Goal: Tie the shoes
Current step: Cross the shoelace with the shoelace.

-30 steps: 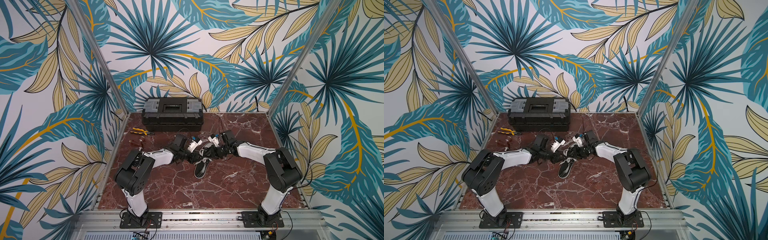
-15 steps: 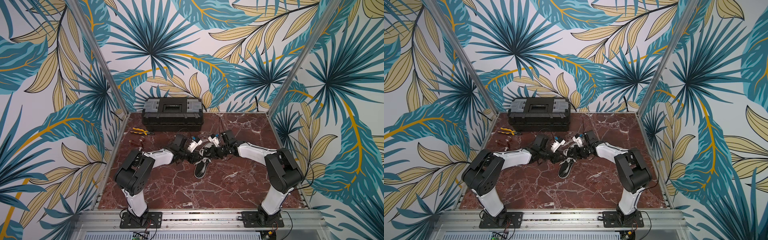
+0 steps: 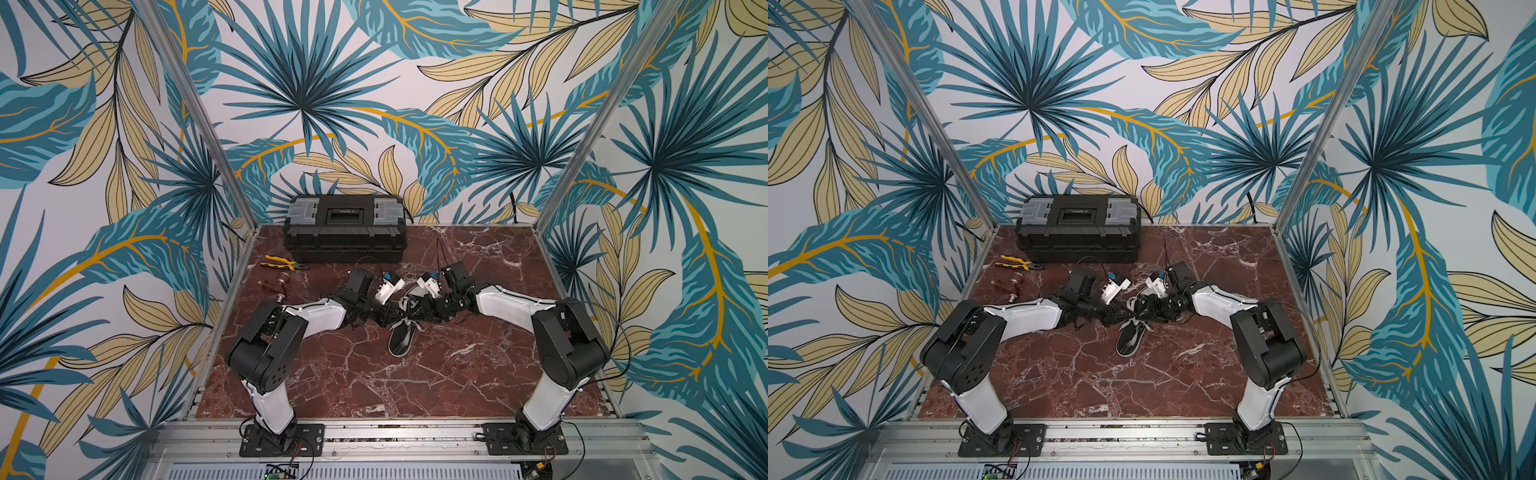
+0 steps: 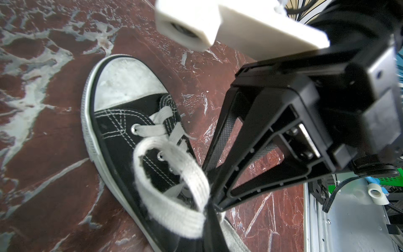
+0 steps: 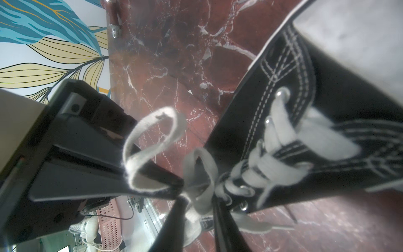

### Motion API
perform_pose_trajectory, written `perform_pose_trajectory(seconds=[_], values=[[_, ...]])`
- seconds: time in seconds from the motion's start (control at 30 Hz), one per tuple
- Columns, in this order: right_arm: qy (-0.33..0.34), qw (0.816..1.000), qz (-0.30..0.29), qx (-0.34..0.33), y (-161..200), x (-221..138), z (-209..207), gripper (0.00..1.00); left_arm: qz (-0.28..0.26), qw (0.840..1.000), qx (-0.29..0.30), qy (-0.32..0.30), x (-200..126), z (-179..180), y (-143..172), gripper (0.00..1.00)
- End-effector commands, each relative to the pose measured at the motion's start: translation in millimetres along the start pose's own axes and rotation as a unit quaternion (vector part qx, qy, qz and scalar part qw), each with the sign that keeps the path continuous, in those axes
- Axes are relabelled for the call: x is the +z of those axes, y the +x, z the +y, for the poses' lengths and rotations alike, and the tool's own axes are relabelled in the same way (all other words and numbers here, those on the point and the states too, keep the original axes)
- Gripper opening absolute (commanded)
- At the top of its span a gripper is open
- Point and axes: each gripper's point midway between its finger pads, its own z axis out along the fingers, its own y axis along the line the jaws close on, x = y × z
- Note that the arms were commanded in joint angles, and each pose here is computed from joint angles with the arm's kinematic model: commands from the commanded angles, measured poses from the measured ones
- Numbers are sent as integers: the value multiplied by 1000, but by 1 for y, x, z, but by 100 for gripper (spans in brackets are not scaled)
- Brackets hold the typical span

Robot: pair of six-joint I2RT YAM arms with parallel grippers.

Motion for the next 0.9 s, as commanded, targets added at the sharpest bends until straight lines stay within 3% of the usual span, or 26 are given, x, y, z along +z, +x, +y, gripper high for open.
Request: perform_pose_trajectory(seconds=[0.0,0.4,0.53,0.87], values=[[-13,1000,13,3,10,5,1,27,3,1000,9,6,-3,-8,2,3],[-6,999,-22,-45,2,0,1,1,19,1000,-12,-4,-5,-6,8,6],[15,996,-37,-76,2,-6,-3,0,20,1000,-21,-6,-4,-5,8,7],[18,987,-82,-135,2,-13,0,0,19,999,-40,16,0,-7,9,21]])
